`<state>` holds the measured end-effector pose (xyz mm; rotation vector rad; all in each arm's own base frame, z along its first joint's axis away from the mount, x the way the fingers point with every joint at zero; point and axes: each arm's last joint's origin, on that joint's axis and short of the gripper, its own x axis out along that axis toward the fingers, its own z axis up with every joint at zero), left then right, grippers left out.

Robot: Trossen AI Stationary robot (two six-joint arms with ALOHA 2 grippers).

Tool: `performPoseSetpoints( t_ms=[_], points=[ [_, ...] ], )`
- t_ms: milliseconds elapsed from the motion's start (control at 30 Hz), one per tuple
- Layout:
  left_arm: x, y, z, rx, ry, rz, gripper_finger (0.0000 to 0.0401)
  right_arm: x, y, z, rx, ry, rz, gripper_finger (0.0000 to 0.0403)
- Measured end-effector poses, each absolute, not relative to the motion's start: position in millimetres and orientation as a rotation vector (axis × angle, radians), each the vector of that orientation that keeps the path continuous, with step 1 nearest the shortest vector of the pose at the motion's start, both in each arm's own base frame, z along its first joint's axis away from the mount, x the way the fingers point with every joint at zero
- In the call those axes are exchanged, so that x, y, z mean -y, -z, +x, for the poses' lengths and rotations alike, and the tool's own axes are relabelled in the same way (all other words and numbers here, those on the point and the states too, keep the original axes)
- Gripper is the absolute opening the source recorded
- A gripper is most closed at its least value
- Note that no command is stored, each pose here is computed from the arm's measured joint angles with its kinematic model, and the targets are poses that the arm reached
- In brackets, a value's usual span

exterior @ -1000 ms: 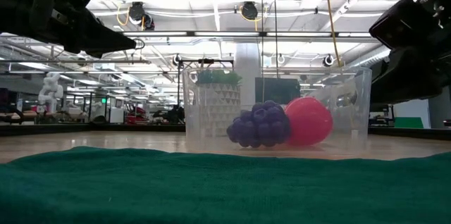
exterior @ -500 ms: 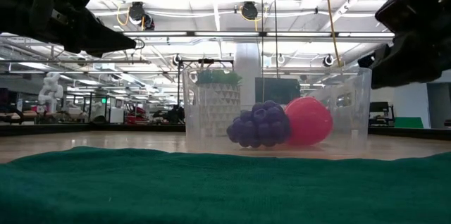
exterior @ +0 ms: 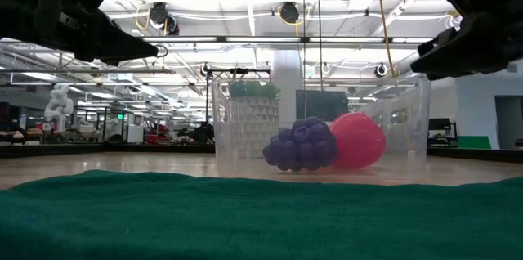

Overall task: Pick and placing Produce into tupperware
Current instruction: Return to Home Position

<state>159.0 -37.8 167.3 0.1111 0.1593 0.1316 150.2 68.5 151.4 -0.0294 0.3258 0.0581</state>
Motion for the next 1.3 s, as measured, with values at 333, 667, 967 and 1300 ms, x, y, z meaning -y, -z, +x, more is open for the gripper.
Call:
performPoseSetpoints(
  t_ms=[333, 667, 967, 1300],
  points=[
    [41, -179, 164, -0.120, -0.076, 0.176, 0.0026, -60, -165, 150, -0.232, -0.045, -0.113, 0.0000],
    [31, -189, 164, -0.089, -0.131, 0.225, 0.0026, -34, -175, 158, -0.161, -0.109, -0.060, 0.0000],
    [25, -207, 148, 0.012, -0.152, 0.247, 0.0026, -15, -187, 155, -0.074, -0.090, -0.040, 0.0000],
    [21, -218, 126, 0.068, -0.158, 0.257, 0.0026, -8, -200, 141, 0.005, -0.088, -0.036, 0.0000]
  ],
)
